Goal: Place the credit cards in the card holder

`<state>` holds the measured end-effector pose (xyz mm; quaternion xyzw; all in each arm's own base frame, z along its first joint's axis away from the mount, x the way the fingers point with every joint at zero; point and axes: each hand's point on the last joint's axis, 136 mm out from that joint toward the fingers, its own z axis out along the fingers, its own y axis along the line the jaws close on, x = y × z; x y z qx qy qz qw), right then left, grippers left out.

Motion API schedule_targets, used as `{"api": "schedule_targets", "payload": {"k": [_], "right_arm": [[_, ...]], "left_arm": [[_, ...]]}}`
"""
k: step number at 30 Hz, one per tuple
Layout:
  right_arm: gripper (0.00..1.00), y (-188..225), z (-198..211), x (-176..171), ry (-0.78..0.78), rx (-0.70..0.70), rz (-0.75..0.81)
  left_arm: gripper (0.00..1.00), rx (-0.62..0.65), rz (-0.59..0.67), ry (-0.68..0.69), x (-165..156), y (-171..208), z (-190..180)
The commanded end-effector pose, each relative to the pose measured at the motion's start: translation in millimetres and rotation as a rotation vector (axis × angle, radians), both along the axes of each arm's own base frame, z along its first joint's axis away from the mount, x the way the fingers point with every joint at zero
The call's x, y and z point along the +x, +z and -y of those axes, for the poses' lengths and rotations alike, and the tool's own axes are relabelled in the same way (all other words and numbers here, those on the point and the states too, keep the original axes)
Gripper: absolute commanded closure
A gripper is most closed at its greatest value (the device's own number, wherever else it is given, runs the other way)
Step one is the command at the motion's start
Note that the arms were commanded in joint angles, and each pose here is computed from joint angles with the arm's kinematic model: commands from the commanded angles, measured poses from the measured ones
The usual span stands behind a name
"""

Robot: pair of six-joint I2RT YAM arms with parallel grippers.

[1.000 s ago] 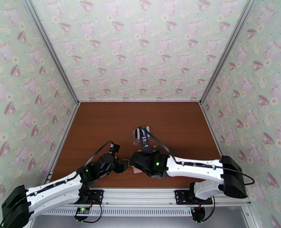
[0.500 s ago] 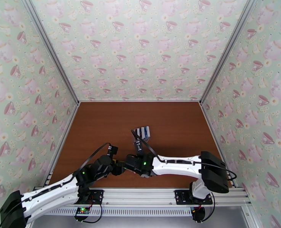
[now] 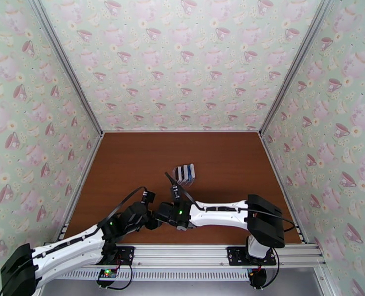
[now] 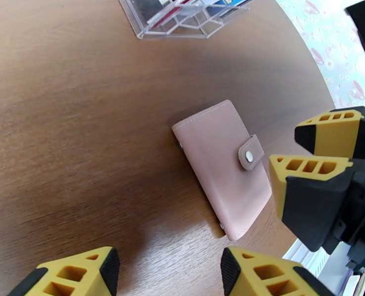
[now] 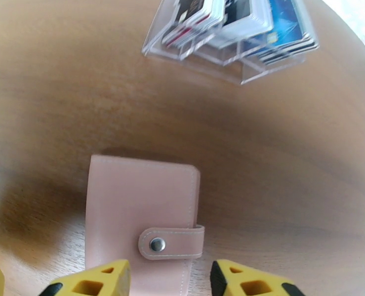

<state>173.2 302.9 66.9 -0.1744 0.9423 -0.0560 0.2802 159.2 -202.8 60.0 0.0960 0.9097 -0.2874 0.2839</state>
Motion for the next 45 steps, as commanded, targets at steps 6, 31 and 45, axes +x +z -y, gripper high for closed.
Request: {"api": "schedule_targets", "payload": {"k": [6,31,45], "right_arm": [[0.57,-12,-14,-5,0.004,0.002,-0.039],[0.65,-32,1,10,-0.017,-0.105,-0.034],[0.69,-42,-2,9,0.002,-0.136,-0.057]], "left_arm": [[0.42,-0.017,-0.042,-0.036,-7,-8,6],[0.42,-0.002,-0.051,-0.025,-4,-12,5],[0.42,0.004,-0.054,-0.025,-2,-13,5]]}}
